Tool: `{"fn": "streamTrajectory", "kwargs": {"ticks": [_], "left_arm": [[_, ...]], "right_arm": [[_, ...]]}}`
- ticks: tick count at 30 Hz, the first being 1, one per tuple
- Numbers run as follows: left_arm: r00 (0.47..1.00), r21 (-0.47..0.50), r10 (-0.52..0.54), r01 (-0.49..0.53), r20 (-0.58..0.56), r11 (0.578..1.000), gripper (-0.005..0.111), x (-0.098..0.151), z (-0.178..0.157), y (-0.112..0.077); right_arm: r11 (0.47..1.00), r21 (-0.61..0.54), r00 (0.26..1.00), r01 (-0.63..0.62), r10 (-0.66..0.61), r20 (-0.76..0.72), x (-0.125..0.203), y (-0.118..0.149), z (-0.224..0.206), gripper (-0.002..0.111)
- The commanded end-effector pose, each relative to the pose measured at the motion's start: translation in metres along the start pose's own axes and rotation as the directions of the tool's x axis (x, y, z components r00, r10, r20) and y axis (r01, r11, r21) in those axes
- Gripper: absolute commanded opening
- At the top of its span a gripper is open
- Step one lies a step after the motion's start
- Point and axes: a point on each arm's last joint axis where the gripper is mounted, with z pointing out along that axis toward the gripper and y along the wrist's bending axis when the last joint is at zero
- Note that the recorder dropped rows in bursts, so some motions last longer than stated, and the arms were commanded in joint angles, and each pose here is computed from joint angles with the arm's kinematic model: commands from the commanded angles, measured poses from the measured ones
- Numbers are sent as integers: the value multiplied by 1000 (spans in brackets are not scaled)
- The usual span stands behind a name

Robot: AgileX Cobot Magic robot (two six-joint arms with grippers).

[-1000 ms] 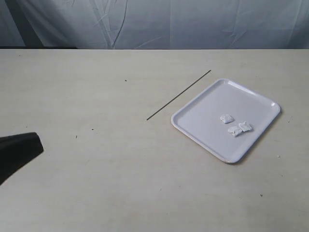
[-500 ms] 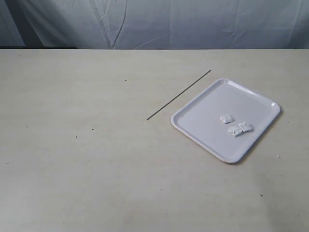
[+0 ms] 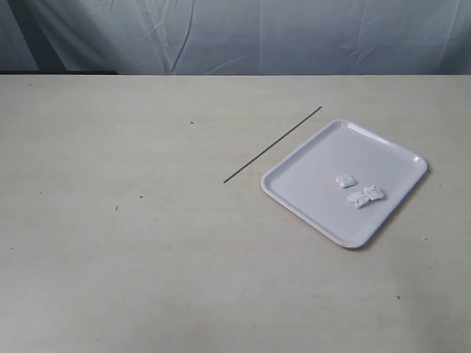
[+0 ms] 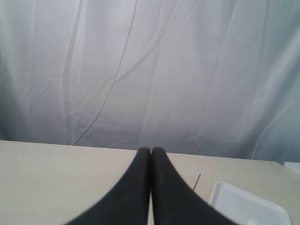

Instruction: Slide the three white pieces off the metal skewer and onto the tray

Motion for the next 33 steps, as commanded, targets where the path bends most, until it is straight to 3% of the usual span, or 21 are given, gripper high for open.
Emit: {"fn": "streamTrajectory", "kwargs": {"ticks": [1, 6, 15, 19, 23, 26, 33], "left_arm": [[997, -39, -17, 20, 77, 999, 0, 11, 0, 11], [977, -88, 83, -67, 196, 994, 0, -1, -1, 13], [980, -303, 109, -54, 167, 951, 0, 0, -5, 33], [993, -399, 110, -85, 41, 913, 0, 11, -7, 43], [994, -429, 55, -89, -91, 899, 0, 23, -9, 46], [983, -438, 39, -115, -178, 892, 0, 31, -10, 48], [955, -407, 167, -258, -246, 876, 0, 31, -10, 48]], "right_arm": [[999, 35, 999, 37, -37, -16, 3, -2, -2, 0], [998, 54, 999, 39, -39, -3, 14, -4, 2, 0], [998, 55, 999, 43, -42, -35, 19, -4, 2, 0], [998, 57, 998, -21, 25, -61, 21, -4, 2, 0], [994, 61, 993, -96, 99, -57, 21, -4, 2, 0], [995, 62, 995, -74, 78, -58, 21, -4, 2, 0], [997, 63, 997, -42, 45, -60, 21, -4, 2, 0]]}}
